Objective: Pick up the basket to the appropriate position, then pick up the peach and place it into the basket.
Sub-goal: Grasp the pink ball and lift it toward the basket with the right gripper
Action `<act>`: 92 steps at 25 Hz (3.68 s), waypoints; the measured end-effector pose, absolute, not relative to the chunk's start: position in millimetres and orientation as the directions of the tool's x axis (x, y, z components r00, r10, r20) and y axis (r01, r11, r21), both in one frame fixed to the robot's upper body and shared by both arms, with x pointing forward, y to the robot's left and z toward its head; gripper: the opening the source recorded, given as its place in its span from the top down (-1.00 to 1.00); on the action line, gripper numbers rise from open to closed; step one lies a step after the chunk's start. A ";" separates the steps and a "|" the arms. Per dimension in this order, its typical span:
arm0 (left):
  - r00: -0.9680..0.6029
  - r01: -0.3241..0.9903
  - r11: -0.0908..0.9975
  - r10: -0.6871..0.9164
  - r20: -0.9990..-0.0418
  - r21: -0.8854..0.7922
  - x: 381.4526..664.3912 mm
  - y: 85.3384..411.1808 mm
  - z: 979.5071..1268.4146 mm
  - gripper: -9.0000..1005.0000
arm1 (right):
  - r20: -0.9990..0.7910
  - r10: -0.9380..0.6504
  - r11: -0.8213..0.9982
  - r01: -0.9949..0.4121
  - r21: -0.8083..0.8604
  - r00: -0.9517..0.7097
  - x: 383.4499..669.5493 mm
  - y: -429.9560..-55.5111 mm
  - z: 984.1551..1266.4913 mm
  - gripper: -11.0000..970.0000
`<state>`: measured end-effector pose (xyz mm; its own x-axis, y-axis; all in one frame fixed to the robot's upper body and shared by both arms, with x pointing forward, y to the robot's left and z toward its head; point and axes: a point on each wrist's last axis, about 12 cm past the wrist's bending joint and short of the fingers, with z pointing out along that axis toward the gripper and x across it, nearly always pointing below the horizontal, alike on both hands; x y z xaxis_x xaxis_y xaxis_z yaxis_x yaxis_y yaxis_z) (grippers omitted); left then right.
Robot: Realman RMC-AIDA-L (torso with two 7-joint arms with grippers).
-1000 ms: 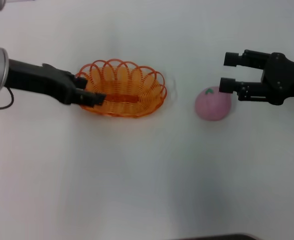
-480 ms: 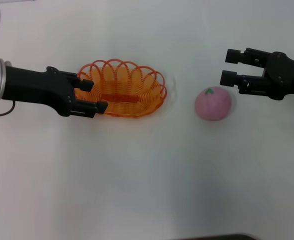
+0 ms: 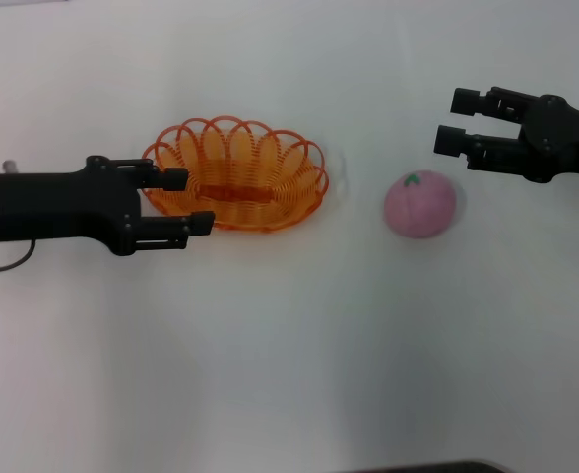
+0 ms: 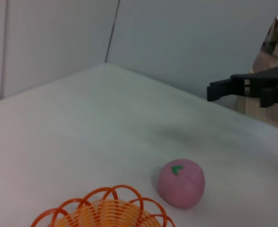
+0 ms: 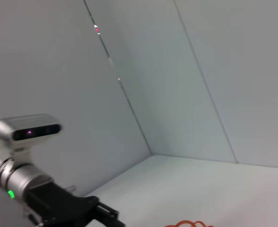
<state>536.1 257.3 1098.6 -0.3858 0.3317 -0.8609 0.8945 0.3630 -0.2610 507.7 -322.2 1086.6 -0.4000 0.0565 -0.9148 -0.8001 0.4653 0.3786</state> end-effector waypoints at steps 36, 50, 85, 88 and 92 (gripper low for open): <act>-0.342 0.866 0.427 0.126 -0.931 -0.260 492.2 304.4 1080.3 -0.42 | -0.904 0.054 0.509 -0.767 0.391 -0.424 507.7 -329.6 1082.2 -0.76; -0.349 0.870 0.413 0.128 -0.929 -0.270 489.3 300.4 1076.2 -0.42 | -0.902 -0.046 0.494 -0.795 0.352 -0.429 534.0 -341.3 1123.8 -0.76; -0.338 0.886 0.385 0.151 -0.929 -0.259 492.5 296.1 1076.7 -0.42 | -0.575 -0.552 0.562 -0.779 0.278 -0.603 594.9 -294.8 1186.6 -0.76; -0.338 0.887 0.383 0.153 -0.929 -0.259 492.8 295.6 1076.8 -0.42 | -0.526 -0.598 0.560 -0.784 0.266 -0.605 598.2 -284.6 1186.8 -0.76; -0.342 0.886 0.382 0.156 -0.927 -0.262 492.6 295.7 1076.4 -0.42 | -0.466 -0.646 0.563 -0.790 0.243 -0.605 600.9 -277.1 1186.3 -0.76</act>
